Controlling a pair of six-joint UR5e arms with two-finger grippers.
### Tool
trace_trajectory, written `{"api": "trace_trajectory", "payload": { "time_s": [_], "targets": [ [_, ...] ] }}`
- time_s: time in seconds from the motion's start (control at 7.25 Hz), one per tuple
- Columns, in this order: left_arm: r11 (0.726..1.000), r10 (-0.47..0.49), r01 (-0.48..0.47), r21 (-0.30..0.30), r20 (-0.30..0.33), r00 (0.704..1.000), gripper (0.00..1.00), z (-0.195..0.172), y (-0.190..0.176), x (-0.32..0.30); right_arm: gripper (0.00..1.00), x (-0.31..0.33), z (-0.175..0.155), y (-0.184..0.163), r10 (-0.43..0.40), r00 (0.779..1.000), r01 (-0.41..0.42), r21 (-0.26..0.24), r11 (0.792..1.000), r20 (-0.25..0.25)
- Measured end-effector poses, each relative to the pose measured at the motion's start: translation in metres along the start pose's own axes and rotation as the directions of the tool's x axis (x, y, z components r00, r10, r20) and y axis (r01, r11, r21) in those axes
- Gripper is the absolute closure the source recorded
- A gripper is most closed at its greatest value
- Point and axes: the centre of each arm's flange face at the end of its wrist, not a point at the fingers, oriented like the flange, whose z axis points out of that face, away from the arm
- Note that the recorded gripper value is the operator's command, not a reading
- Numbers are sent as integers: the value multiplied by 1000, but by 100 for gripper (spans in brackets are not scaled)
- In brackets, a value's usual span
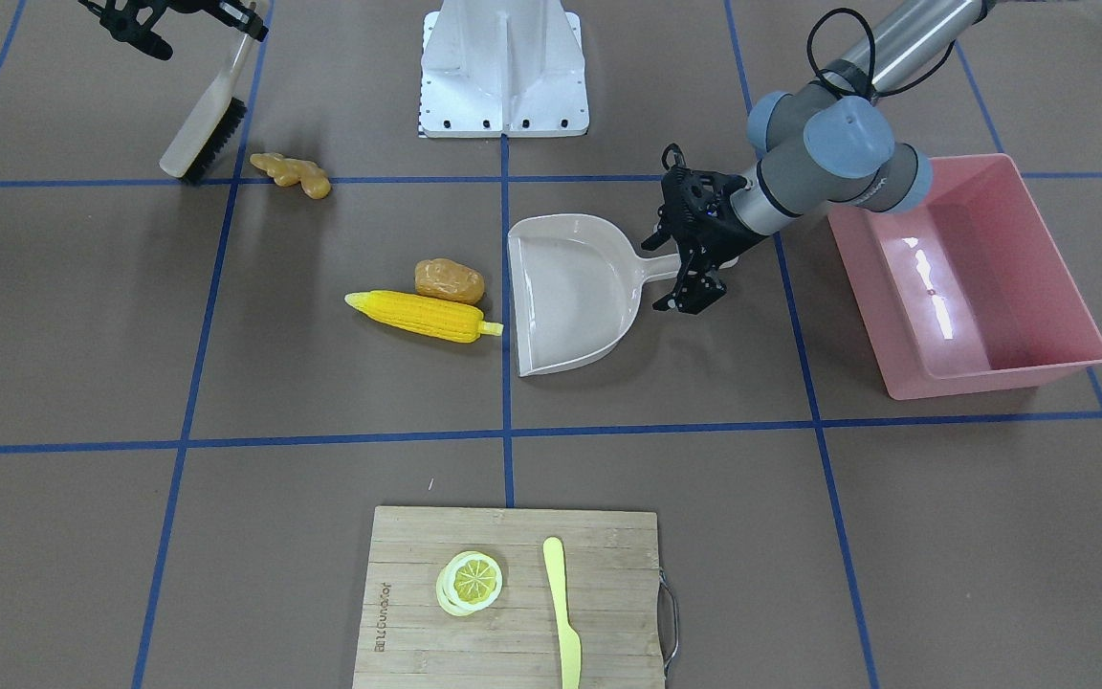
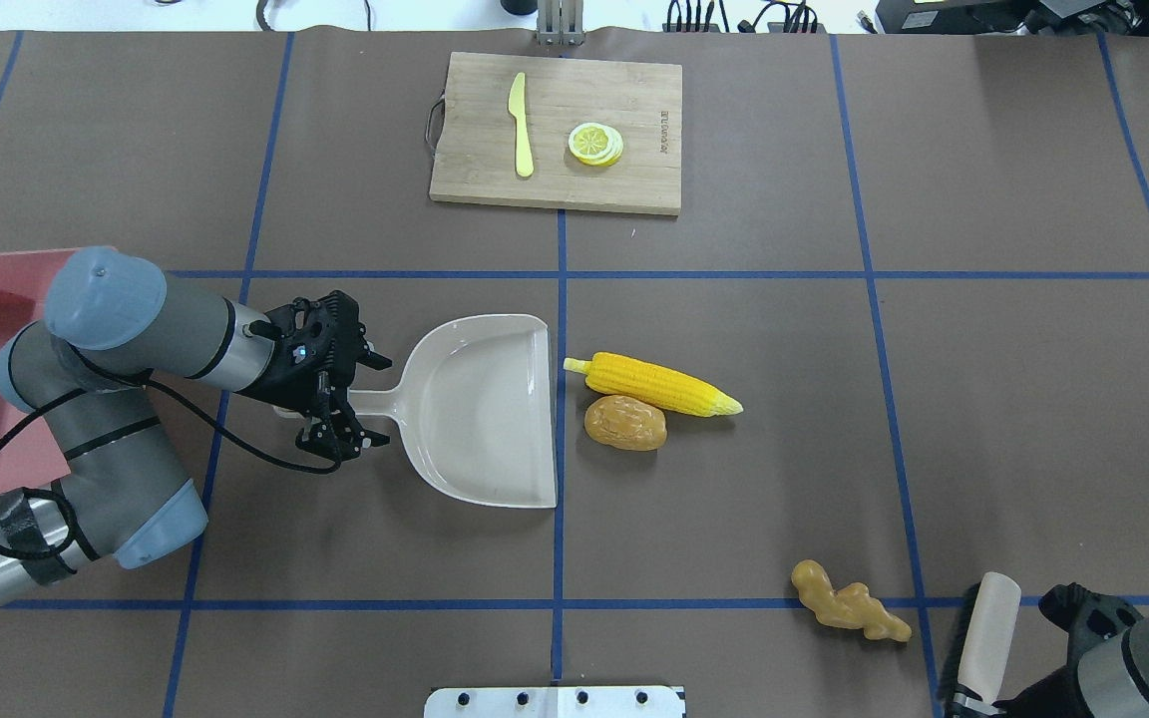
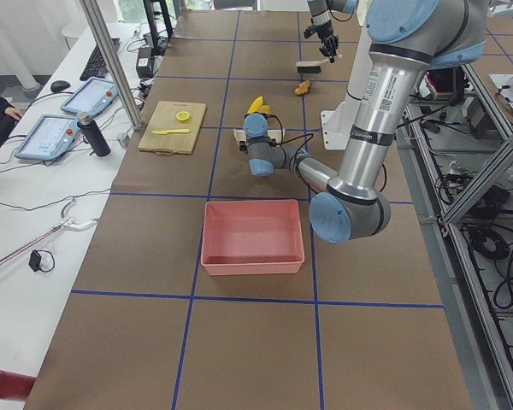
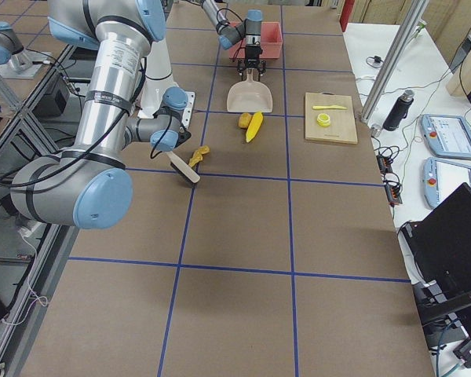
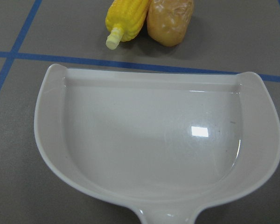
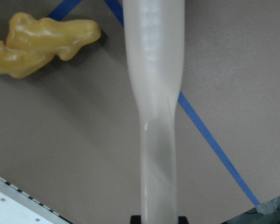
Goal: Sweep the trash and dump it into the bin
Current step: 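Move the brush in the right gripper down to the ginger root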
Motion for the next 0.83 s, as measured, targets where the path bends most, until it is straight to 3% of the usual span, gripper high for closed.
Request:
{"api": "trace_trajectory", "payload": {
  "time_s": [0.83],
  "targets": [
    [1000,0,0,-1,0,1000,7,0,0,0,100,-88,26,39,7,1000,-7,37,999,4]
  ]
}}
